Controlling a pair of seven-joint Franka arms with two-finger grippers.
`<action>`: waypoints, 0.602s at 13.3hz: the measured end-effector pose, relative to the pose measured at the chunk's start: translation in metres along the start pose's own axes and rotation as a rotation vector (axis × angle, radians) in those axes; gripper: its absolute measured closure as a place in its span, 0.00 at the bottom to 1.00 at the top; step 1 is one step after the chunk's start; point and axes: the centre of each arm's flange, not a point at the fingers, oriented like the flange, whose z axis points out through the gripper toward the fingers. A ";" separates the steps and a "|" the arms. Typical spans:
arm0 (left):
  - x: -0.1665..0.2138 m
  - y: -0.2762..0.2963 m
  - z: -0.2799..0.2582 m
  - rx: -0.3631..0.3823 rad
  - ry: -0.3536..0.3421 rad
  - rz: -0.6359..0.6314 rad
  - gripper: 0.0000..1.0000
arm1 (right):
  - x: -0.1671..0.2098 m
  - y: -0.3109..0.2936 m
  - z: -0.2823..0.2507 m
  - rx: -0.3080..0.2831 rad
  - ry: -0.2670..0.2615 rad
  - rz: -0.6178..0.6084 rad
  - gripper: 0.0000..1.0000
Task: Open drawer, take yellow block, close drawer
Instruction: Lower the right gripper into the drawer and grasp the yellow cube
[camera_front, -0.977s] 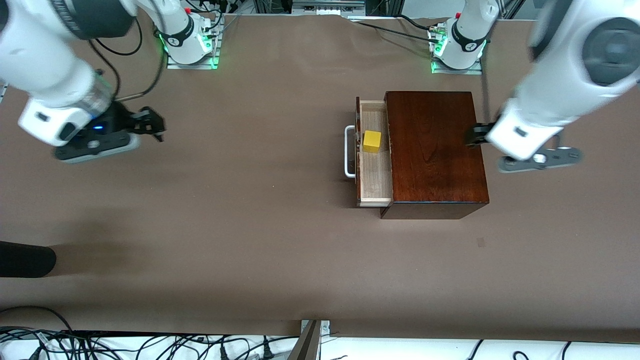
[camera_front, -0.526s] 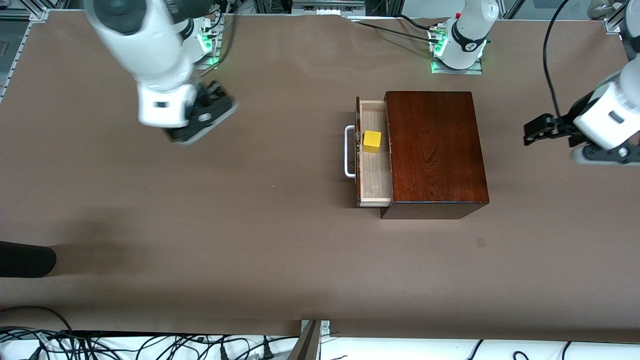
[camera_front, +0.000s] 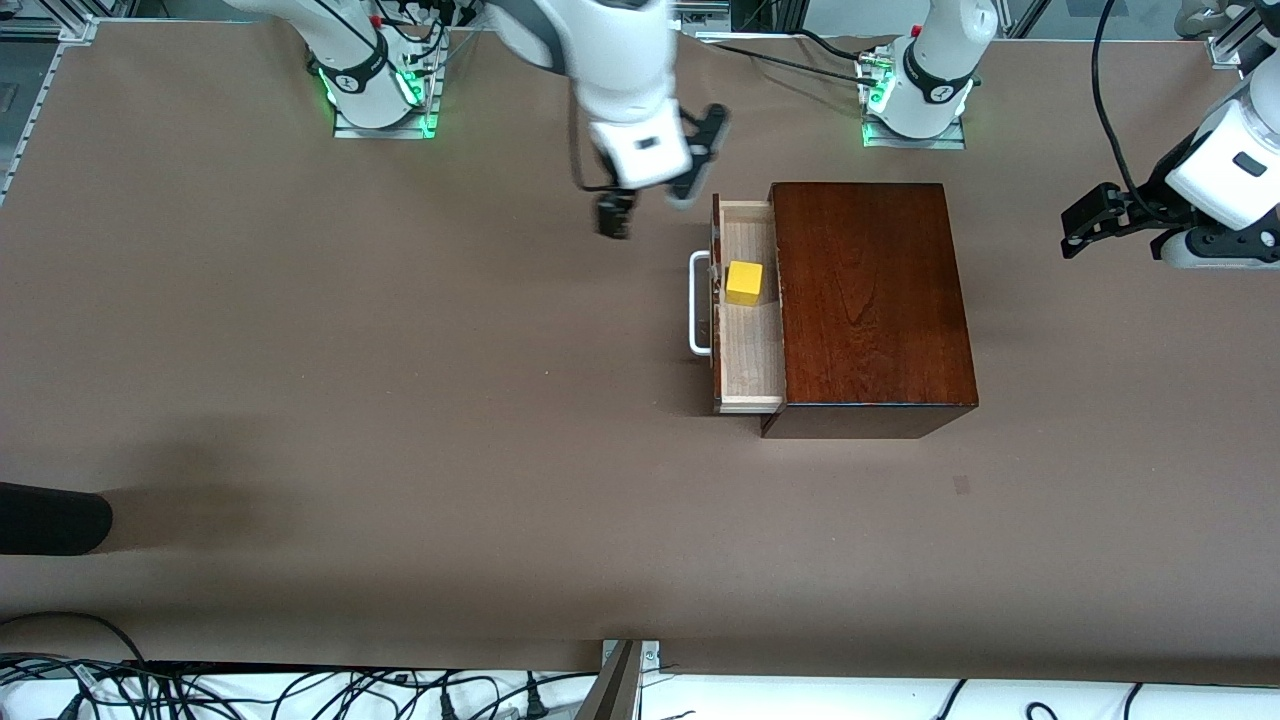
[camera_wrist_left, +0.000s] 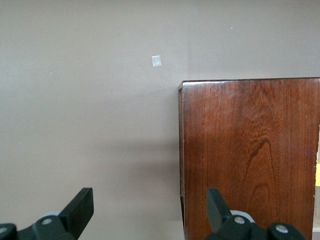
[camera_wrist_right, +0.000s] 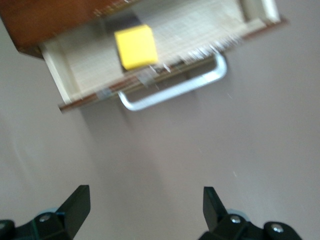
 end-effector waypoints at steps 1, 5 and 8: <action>0.000 0.001 0.000 0.000 -0.001 0.003 0.00 | 0.021 -0.013 0.014 -0.001 0.009 -0.026 0.00; 0.000 0.003 0.000 0.000 -0.002 0.005 0.00 | 0.067 -0.032 0.051 -0.024 0.064 -0.130 0.00; 0.000 0.004 0.000 0.000 -0.002 0.007 0.00 | 0.080 -0.030 0.079 -0.036 0.094 -0.160 0.00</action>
